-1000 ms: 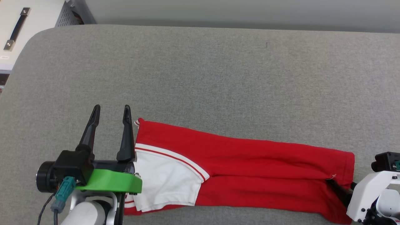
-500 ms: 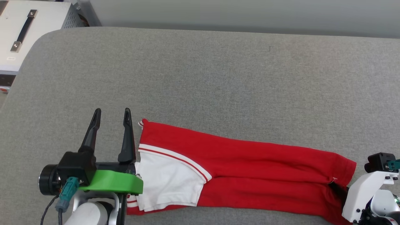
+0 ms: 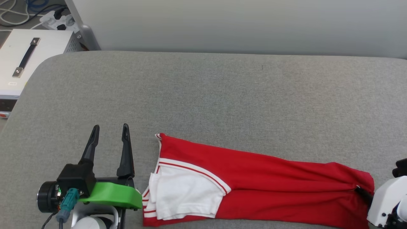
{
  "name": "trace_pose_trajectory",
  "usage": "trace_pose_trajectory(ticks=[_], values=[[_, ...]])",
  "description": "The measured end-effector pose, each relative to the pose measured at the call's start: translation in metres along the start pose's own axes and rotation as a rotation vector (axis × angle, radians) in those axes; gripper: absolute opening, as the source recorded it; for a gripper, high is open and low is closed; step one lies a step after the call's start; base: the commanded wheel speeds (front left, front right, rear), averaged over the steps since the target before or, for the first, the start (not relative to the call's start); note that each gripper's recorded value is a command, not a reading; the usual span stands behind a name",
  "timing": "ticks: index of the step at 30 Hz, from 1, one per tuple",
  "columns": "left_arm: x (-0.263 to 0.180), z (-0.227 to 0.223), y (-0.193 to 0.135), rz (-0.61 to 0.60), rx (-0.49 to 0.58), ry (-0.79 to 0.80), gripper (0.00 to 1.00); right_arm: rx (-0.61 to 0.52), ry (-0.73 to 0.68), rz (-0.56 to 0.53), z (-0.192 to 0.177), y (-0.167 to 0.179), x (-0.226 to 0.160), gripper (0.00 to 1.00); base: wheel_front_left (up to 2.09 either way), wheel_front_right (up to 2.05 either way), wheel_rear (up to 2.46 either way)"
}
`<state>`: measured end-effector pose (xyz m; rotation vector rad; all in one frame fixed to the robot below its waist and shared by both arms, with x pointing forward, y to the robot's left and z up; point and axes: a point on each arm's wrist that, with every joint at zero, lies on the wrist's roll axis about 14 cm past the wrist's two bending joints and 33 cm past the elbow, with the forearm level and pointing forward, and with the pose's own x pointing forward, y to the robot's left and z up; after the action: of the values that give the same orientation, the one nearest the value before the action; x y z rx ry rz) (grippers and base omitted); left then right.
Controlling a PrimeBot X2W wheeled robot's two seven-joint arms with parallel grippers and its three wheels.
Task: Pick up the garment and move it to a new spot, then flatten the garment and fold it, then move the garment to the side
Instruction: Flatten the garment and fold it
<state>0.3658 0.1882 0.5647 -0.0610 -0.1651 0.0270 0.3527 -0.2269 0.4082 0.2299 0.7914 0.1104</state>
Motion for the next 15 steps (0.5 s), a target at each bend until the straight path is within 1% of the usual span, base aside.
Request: trace_pose_trajectory(ticks=[6,7,9,12,15], values=[[-0.001,0.002,-0.008,-0.025,-0.005,0.000,1.00,0.050,-0.077,-0.111,0.015,-0.045,-0.023,0.00,0.00,0.00,0.00],[0.000,0.003,-0.011,-0.034,-0.007,-0.004,1.00,0.069,-0.115,-0.155,0.023,-0.063,-0.033,0.00,0.00,0.00,0.00],[0.001,0.003,-0.013,-0.039,-0.008,-0.003,1.00,0.084,-0.131,-0.170,0.026,-0.070,-0.038,0.00,0.00,0.00,0.00],[0.001,0.004,-0.015,-0.045,-0.010,-0.005,1.00,0.163,-0.165,-0.131,0.030,-0.066,-0.039,0.00,0.00,0.00,0.00],[0.001,0.004,-0.015,-0.046,-0.010,-0.007,1.00,0.266,-0.176,-0.031,0.033,-0.045,-0.034,0.00,0.00,0.00,0.00]])
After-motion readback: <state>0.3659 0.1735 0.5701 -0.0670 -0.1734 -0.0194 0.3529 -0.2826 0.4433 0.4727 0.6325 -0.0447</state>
